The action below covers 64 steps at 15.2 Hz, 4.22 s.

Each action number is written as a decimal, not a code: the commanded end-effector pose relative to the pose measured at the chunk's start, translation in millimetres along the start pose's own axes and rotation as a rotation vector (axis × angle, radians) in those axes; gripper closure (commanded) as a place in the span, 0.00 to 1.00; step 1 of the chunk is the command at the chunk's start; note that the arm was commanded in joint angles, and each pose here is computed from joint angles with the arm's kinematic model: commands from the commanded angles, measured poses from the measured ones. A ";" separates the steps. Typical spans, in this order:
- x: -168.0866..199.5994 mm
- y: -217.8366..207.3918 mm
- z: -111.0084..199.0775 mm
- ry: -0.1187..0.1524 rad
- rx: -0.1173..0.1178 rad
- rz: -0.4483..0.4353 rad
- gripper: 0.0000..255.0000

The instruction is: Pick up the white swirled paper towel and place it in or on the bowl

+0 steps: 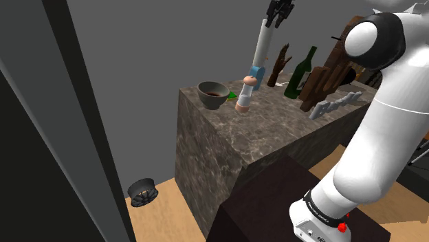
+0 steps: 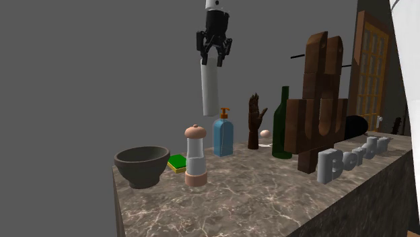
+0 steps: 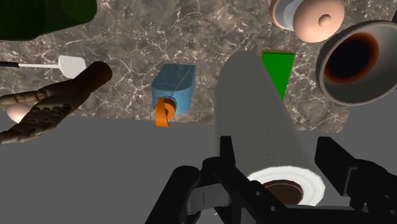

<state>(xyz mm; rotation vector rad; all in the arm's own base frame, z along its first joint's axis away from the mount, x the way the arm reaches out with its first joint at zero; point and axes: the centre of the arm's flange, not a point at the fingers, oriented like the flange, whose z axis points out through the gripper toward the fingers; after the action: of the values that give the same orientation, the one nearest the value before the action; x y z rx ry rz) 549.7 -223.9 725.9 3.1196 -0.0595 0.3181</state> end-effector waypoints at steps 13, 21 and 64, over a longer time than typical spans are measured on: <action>22.9 -177.7 -37.0 0.000 0.000 0.001 1.00; 28.2 -238.6 -34.8 0.000 0.000 0.001 1.00; -1.2 -238.9 81.2 0.000 0.000 0.001 0.00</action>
<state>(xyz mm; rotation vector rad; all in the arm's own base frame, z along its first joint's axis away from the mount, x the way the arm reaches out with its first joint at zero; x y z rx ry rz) 577.4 13.6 635.9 3.1192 -0.0617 0.3193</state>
